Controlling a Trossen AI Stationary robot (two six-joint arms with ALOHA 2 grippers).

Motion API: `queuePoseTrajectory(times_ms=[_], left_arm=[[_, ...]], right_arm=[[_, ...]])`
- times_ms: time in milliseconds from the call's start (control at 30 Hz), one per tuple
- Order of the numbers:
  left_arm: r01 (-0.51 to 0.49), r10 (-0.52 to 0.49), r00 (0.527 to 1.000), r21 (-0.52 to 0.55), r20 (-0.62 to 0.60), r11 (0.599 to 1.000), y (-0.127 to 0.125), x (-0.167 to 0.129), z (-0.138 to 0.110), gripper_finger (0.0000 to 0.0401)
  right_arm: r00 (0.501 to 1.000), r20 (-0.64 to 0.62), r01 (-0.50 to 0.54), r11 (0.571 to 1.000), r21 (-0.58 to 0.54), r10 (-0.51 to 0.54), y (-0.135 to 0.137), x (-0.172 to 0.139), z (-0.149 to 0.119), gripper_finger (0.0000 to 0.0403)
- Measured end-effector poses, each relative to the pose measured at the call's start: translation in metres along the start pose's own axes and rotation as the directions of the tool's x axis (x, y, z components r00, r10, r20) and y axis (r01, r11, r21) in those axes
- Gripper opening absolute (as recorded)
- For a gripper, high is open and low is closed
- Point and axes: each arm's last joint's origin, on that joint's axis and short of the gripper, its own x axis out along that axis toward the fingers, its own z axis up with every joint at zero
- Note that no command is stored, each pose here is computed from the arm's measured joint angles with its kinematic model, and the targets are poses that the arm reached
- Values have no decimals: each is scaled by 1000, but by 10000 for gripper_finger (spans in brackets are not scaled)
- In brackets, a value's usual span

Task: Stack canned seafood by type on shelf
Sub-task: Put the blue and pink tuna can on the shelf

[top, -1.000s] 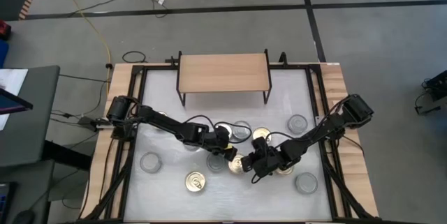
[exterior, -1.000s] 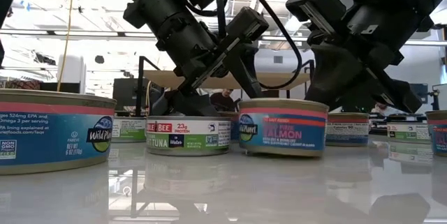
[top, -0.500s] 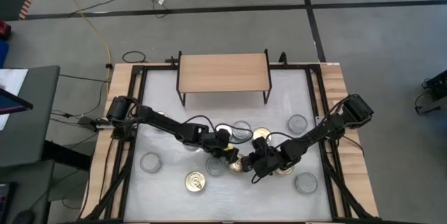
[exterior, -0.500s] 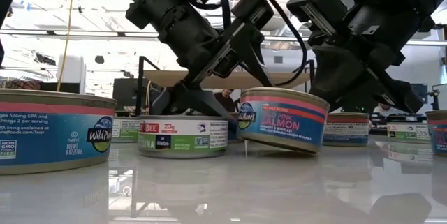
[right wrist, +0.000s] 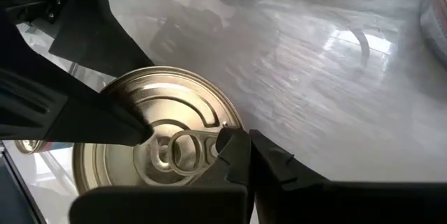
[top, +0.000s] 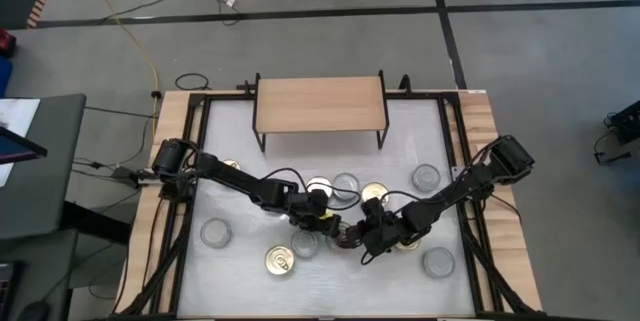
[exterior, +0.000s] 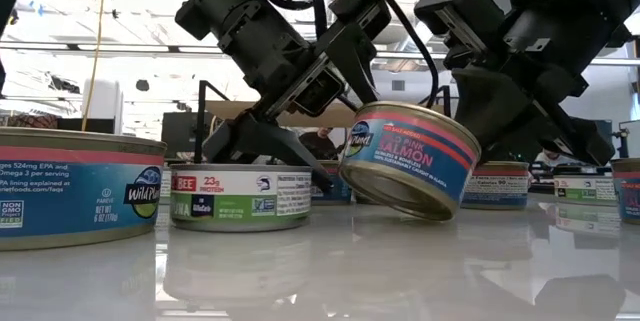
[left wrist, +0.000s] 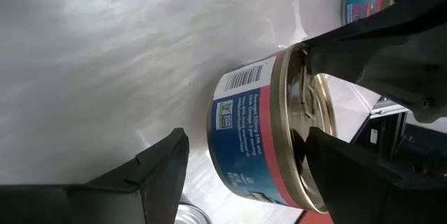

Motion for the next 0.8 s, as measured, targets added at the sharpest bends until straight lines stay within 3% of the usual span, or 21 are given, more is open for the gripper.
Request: queuePoseTrajectory(times_ms=[467, 800], left_arm=[[9, -15, 998, -107, -56, 994, -3, 1, -13, 274], [103, -113, 992, -141, -61, 985, -4, 19, -21, 274]], right_arm=[[1000, 4, -9, 1000, -2, 9, 1, -1, -2, 27], [1000, 12, -6, 1000, -18, 6, 0, -2, -3, 27]])
